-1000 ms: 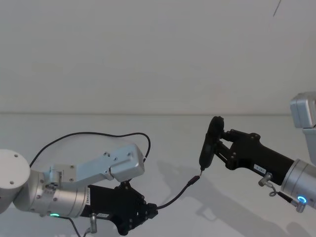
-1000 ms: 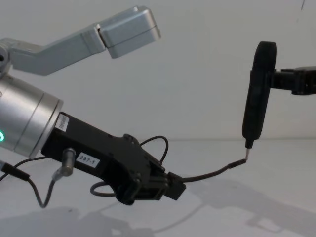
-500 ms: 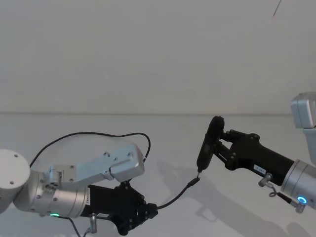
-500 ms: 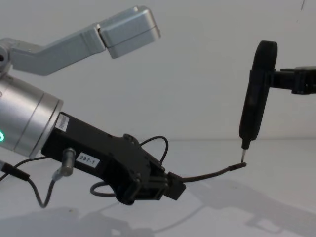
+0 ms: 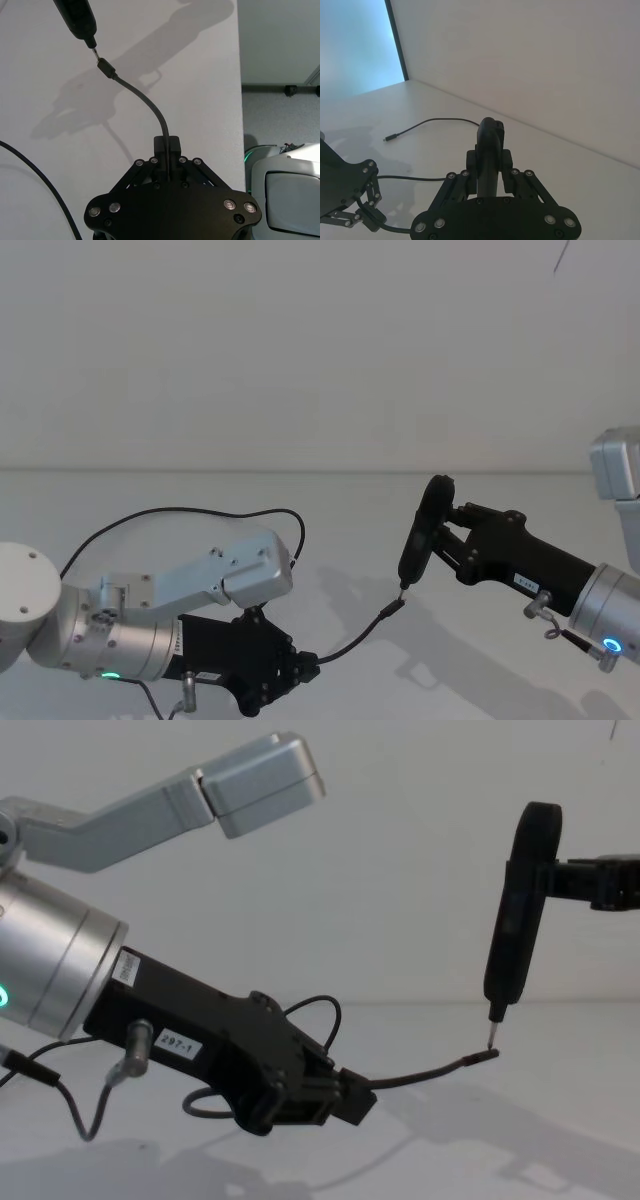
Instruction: Pick up the data cable with the one hand.
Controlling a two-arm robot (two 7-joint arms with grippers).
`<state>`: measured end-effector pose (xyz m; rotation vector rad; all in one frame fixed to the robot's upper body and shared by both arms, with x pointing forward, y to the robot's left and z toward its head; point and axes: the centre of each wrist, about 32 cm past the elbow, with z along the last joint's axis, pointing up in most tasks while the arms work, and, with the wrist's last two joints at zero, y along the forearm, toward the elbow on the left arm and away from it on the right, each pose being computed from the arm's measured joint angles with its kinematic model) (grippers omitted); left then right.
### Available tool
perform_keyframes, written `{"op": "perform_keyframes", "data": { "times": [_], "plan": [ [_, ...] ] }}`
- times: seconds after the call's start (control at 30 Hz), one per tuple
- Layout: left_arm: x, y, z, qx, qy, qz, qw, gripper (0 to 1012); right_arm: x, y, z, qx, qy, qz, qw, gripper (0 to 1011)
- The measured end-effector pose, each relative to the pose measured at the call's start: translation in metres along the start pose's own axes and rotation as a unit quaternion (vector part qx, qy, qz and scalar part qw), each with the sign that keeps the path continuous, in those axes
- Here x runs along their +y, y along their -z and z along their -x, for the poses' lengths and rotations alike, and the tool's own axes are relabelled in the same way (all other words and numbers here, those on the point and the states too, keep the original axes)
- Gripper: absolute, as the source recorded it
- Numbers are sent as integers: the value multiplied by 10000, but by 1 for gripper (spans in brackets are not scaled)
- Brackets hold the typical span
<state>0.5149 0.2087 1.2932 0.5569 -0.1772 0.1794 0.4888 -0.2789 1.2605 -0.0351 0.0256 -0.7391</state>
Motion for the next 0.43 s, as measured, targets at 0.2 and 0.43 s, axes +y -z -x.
{"op": "perform_keyframes", "data": {
  "times": [0.2, 0.43],
  "plan": [
    [0, 0, 0, 0, 0, 0, 10000, 48, 0, 0, 0, 4, 0, -1, 10000, 279],
    [0, 0, 0, 0, -1, 0, 10000, 48, 0, 0, 0, 7, -1, -3, 10000, 279]
  ]
}}
